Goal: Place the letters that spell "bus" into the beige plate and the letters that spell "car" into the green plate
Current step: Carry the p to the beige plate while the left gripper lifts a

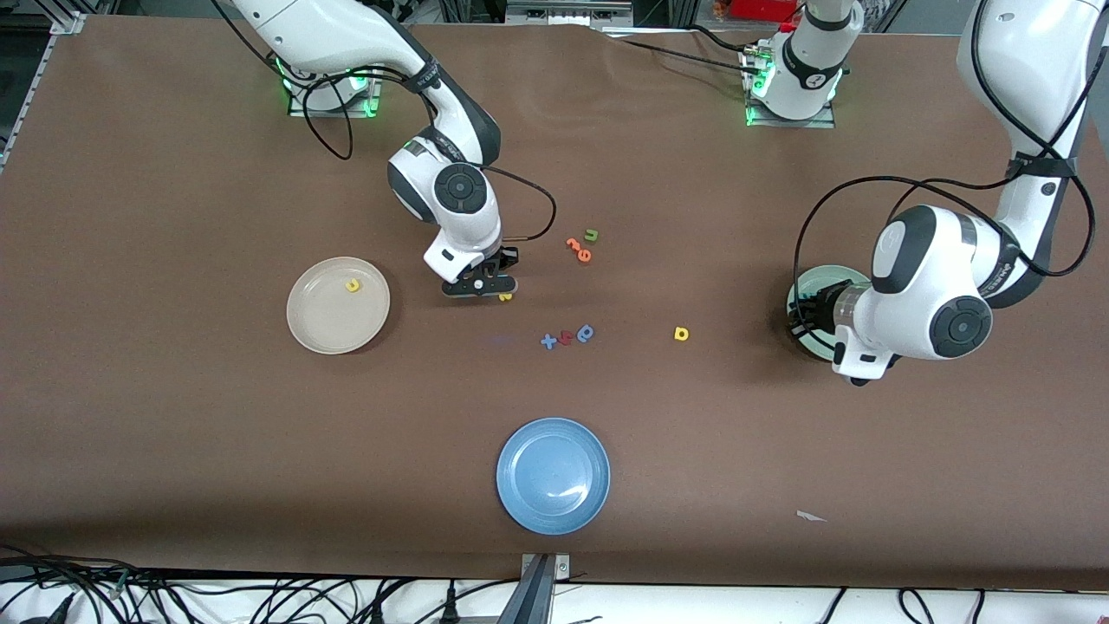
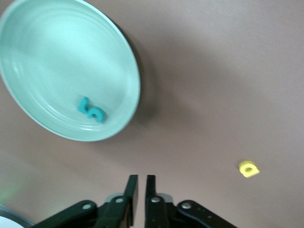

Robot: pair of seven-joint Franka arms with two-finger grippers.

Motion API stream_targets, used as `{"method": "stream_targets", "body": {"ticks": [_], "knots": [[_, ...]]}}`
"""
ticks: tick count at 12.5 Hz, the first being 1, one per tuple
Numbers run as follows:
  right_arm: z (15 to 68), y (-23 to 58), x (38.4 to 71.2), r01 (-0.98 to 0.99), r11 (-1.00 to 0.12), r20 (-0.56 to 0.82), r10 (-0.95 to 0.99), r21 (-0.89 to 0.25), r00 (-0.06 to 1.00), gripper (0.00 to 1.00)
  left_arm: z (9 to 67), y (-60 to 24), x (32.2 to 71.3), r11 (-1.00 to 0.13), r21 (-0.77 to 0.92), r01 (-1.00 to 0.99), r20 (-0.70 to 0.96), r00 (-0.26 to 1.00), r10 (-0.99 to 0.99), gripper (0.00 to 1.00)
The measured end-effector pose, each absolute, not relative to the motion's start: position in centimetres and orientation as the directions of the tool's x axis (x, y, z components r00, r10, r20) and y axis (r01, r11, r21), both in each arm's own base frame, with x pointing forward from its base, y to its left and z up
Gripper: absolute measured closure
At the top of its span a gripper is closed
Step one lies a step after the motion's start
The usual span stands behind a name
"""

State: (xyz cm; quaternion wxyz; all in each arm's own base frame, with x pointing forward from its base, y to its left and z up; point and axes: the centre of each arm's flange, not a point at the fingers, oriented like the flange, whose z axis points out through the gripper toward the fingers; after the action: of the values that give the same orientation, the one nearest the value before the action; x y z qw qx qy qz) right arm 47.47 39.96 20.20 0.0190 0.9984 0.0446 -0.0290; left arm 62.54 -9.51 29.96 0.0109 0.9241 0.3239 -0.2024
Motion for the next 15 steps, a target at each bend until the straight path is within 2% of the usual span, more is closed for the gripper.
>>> {"method": "stream_targets", "body": {"ticks": [3,4,5,6,7,11,12,15], "knots": [[19.1,40.4,47.3,0.095,-0.995,-0.051,0.094,0.017,0.994,0.48,30.5,-14.3,63.1,-0.741,-0.040,0.670,-0.343,0.688,0.640,0.49],[18.8,40.4,47.3,0.104,-0.994,-0.047,0.104,0.019,0.994,0.47,30.4,-16.7,63.1,-0.715,-0.028,0.698,-0.321,0.671,0.668,0.42],[18.5,40.4,47.3,0.123,-0.992,-0.039,0.122,0.030,0.992,0.52,29.9,-19.0,62.9,-0.693,-0.020,0.720,-0.308,0.655,0.690,0.42],[18.2,40.4,47.2,0.140,-0.989,-0.032,0.139,0.039,0.990,0.52,28.9,-21.0,62.6,-0.675,-0.015,0.738,-0.302,0.640,0.707,0.39],[17.9,40.5,47.3,0.147,-0.988,-0.025,0.146,0.037,0.989,0.57,27.4,-22.5,62.3,-0.658,-0.014,0.753,-0.299,0.625,0.722,0.39],[17.8,41.2,48.4,0.145,-0.989,-0.001,0.145,0.015,0.989,0.59,19.9,-24.3,61.4,-0.615,-0.076,0.785,-0.240,0.584,0.775,0.39],[17.7,41.3,48.5,0.145,-0.989,0.000,0.145,0.014,0.989,0.65,18.7,-24.3,61.3,-0.606,-0.082,0.792,-0.237,0.575,0.783,0.39],[17.8,41.3,48.6,0.146,-0.989,0.003,0.146,0.014,0.989,0.70,18.0,-24.6,61.1,-0.574,-0.094,0.813,-0.239,0.542,0.806,0.33]]}}
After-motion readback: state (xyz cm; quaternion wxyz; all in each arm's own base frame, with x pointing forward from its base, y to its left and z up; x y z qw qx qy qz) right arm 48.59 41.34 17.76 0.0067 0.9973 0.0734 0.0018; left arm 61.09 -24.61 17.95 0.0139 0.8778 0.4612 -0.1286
